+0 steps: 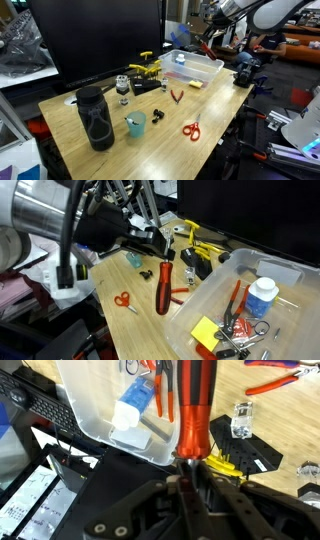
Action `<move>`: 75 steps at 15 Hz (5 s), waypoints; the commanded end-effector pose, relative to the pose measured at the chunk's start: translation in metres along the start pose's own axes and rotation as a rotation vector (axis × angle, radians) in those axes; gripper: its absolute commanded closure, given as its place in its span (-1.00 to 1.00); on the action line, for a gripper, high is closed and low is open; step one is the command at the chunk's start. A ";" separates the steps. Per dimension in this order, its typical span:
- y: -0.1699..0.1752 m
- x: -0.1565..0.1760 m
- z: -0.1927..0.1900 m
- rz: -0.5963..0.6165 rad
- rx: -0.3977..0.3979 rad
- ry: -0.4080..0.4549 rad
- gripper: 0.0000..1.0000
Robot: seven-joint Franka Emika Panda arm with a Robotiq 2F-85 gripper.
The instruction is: Get the orange screwdriver and put it in the colourless
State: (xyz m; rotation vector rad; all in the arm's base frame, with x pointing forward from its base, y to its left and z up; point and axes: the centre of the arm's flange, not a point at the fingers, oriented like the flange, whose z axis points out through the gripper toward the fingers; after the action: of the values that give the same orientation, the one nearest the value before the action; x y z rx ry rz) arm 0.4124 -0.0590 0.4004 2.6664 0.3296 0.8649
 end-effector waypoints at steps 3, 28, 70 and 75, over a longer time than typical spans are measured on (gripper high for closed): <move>-0.007 -0.003 0.002 0.007 0.016 -0.052 0.75; 0.011 -0.004 0.020 0.035 -0.037 -0.071 0.94; 0.043 -0.003 0.169 0.086 -0.030 -0.187 0.94; 0.040 -0.008 0.177 0.090 -0.024 -0.214 0.94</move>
State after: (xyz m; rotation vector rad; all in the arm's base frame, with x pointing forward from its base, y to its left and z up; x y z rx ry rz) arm 0.4721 -0.1210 0.3199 2.7371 0.1599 0.6092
